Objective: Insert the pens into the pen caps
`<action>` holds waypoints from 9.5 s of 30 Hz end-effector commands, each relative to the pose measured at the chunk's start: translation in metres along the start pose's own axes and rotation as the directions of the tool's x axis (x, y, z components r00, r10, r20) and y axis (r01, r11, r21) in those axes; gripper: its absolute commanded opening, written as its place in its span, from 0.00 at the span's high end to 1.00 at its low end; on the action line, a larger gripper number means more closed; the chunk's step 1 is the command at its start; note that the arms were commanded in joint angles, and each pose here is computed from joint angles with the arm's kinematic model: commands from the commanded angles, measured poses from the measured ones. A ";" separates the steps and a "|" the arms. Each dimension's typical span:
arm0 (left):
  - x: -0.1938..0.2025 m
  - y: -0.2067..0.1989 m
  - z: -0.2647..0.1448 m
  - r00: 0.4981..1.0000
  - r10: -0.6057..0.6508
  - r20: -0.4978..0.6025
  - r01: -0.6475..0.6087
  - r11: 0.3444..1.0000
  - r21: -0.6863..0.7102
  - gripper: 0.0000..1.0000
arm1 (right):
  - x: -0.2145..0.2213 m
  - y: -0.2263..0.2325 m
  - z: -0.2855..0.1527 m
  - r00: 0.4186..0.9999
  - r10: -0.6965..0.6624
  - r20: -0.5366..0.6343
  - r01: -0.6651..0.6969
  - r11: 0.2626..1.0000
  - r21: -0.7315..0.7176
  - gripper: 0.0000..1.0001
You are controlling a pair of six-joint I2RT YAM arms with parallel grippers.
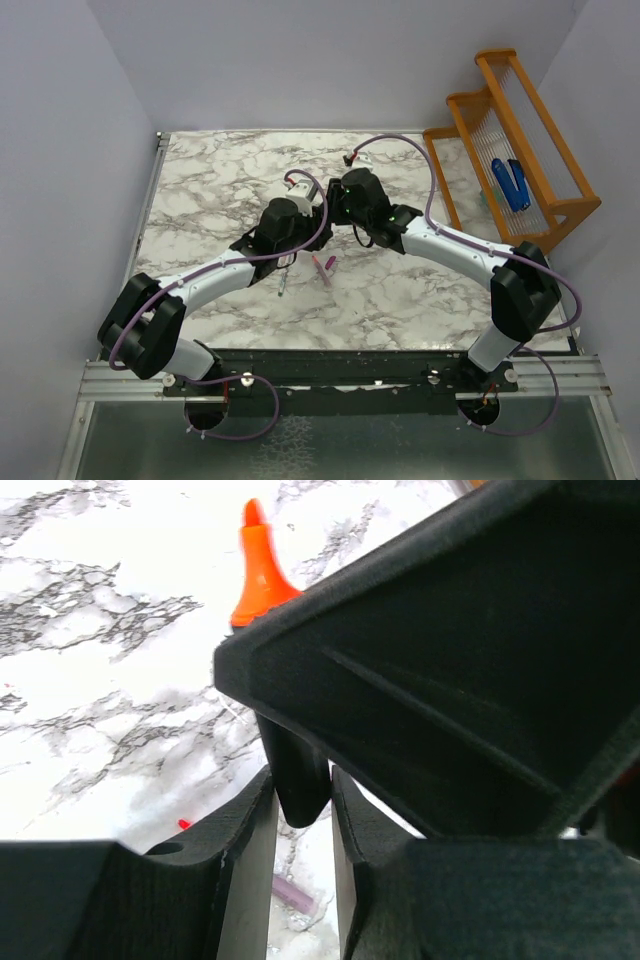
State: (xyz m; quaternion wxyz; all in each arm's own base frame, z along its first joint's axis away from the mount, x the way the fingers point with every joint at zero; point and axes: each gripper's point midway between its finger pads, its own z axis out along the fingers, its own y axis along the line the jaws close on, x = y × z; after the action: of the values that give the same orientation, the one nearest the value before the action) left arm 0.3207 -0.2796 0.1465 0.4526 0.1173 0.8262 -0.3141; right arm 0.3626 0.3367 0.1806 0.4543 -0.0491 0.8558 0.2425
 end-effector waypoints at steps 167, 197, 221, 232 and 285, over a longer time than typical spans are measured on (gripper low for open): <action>0.000 -0.024 0.009 0.986 0.163 -0.025 -0.162 0.986 0.050 1.00 | 0.010 -0.041 -0.016 0.911 0.355 0.209 -0.272 0.899 -0.342 0.60; -0.011 -0.021 0.004 0.986 0.162 0.028 -0.162 0.987 0.016 1.00 | 0.023 -0.031 0.000 0.917 0.373 0.142 -0.294 0.872 -0.391 1.00; 0.013 0.156 -0.094 0.944 -0.126 -0.306 -0.066 0.836 -0.545 0.26 | -0.041 -0.093 -0.066 0.942 0.031 0.334 0.020 0.989 -0.149 1.00; 0.037 0.118 -0.096 0.759 -0.650 -0.038 0.556 0.677 -0.481 0.08 | -0.039 -0.101 -0.079 0.937 -0.009 0.349 0.050 0.993 -0.108 1.00; 0.065 0.165 -0.068 0.341 -0.773 0.535 0.874 0.051 -0.483 0.01 | -0.036 -0.110 -0.082 0.936 -0.021 0.351 0.047 0.997 -0.067 0.99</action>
State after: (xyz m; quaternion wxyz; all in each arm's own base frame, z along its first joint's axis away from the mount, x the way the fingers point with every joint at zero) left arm 0.3080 -0.1196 0.0458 0.2338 -0.5503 0.7822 -0.1752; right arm 0.3564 0.2026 0.2123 0.5998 -0.0379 0.7461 0.2866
